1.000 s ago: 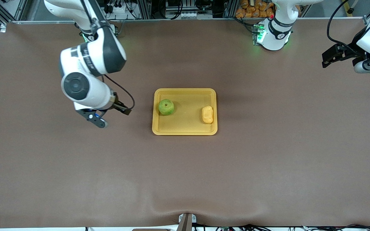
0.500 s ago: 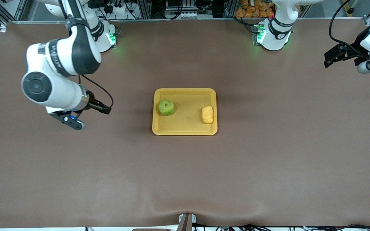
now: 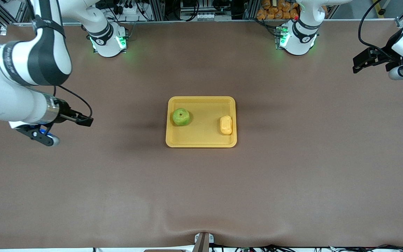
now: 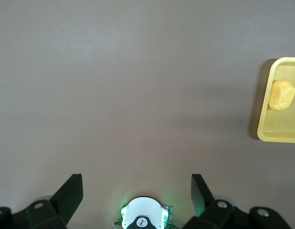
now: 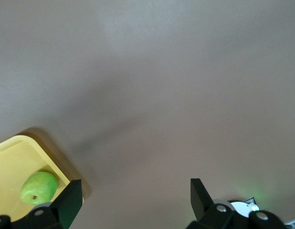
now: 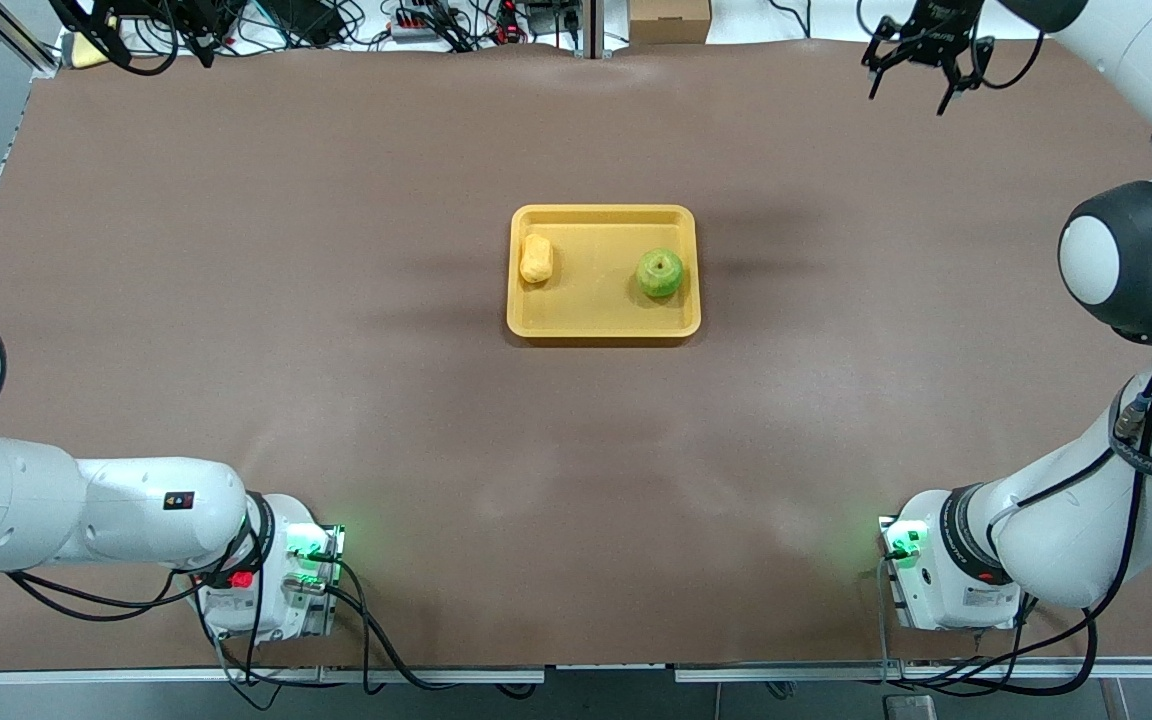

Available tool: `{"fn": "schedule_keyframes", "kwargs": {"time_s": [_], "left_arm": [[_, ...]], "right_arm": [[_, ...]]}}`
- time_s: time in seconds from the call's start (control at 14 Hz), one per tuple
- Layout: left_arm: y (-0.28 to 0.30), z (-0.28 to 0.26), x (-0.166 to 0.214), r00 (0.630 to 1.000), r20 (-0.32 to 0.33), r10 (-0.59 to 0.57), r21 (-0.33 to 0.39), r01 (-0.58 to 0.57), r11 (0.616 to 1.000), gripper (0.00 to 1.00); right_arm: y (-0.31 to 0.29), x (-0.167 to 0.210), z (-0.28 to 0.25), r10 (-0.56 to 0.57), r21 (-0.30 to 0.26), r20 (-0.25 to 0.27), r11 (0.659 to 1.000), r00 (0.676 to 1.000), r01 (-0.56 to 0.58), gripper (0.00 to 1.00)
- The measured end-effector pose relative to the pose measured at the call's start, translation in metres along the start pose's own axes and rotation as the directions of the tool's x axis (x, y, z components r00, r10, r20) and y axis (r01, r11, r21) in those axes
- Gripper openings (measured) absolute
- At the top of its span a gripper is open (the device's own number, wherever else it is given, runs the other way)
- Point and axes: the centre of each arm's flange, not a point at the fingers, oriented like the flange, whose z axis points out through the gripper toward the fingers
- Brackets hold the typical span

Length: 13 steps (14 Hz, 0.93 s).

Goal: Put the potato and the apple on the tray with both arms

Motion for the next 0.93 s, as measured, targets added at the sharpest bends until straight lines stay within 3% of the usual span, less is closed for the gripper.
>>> {"fn": "schedule_keyframes", "kwargs": {"time_s": [0.29, 0.93], "left_arm": [[0.000, 0.001, 0.000, 1.000, 0.003, 0.000, 0.000, 0.000, 1.000, 1.00], [0.000, 0.002, 0.000, 1.000, 0.007, 0.001, 0.001, -0.001, 1.000, 1.00]], "right_arm": [[0.026, 0.014, -0.021, -0.077, 0.021, -0.018, 0.997, 0.997, 0.078, 1.00], [0.096, 0.057, -0.060, -0.024, 0.128, -0.059, 0.991, 0.998, 0.031, 1.00]]}}
